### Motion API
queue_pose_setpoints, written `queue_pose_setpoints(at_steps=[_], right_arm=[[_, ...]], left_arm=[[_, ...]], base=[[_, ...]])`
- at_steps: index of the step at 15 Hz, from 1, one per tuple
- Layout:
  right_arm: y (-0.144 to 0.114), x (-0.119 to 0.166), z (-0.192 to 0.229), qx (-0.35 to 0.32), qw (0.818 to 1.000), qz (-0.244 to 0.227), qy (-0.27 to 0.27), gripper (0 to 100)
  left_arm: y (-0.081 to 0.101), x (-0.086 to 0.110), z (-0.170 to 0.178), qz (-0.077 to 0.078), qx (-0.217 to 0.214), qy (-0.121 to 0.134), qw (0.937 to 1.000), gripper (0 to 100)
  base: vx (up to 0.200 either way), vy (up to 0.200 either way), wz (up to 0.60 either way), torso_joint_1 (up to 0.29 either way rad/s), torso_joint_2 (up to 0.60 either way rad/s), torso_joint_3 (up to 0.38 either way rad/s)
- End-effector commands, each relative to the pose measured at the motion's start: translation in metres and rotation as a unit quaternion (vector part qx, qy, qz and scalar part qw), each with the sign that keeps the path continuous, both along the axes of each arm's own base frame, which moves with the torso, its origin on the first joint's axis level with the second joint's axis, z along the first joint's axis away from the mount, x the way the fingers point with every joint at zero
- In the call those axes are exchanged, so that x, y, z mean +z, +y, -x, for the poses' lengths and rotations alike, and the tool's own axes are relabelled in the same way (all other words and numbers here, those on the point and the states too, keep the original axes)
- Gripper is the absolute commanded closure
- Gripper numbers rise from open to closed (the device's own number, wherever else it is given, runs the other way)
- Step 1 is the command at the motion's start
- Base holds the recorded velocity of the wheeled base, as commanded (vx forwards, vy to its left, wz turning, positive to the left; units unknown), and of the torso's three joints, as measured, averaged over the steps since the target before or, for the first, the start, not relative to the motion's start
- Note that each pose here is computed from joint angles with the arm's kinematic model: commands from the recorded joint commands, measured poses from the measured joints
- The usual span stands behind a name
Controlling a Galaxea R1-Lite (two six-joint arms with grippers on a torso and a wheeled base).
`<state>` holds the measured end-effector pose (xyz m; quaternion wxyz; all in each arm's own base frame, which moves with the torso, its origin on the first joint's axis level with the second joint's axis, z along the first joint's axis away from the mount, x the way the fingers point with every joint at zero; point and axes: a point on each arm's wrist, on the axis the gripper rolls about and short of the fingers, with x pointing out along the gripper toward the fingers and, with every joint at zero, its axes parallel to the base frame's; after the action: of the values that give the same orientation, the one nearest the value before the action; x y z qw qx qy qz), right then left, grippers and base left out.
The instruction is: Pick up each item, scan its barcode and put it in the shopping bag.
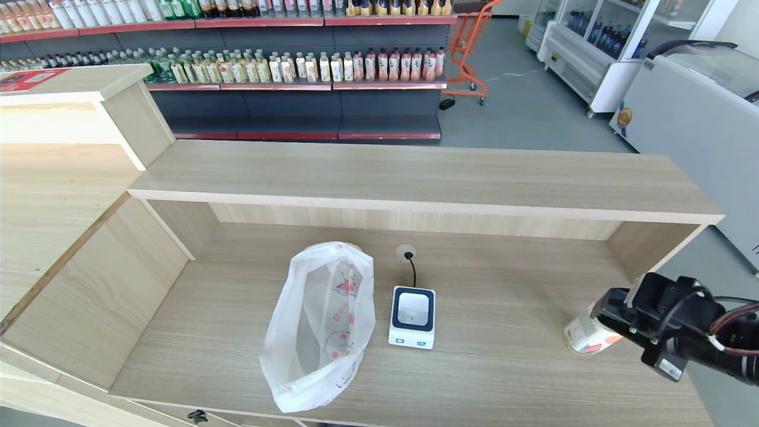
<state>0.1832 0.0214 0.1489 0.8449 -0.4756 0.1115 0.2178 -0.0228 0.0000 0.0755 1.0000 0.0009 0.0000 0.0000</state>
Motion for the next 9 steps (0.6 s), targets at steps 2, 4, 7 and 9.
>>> queue_pose_setpoints(at_steps=[2,4,7,9], right_arm=[[0.004,0.02,0.026,0.219,0.959,0.121,-0.136,100],[0.004,0.006,0.027,0.437,0.807,0.283,-0.28,100],[0.039,-0.03,0.018,0.605,0.645,0.31,-0.35,100],[0.055,-0.042,0.019,0.664,0.586,0.232,-0.403,100]], left_arm=[[0.0,0.0,0.0,0.0,0.0,0.0,1.0,0],[0.0,0.0,0.0,0.0,0.0,0.0,1.0,0],[0.0,0.0,0.0,0.0,0.0,0.0,1.0,0],[0.0,0.0,0.0,0.0,0.0,0.0,1.0,0]], base=[[0.0,0.0,0.0,0.0,0.0,0.0],[0.0,0.0,0.0,0.0,0.0,0.0],[0.0,0.0,0.0,0.0,0.0,0.0],[0.0,0.0,0.0,0.0,0.0,0.0]])
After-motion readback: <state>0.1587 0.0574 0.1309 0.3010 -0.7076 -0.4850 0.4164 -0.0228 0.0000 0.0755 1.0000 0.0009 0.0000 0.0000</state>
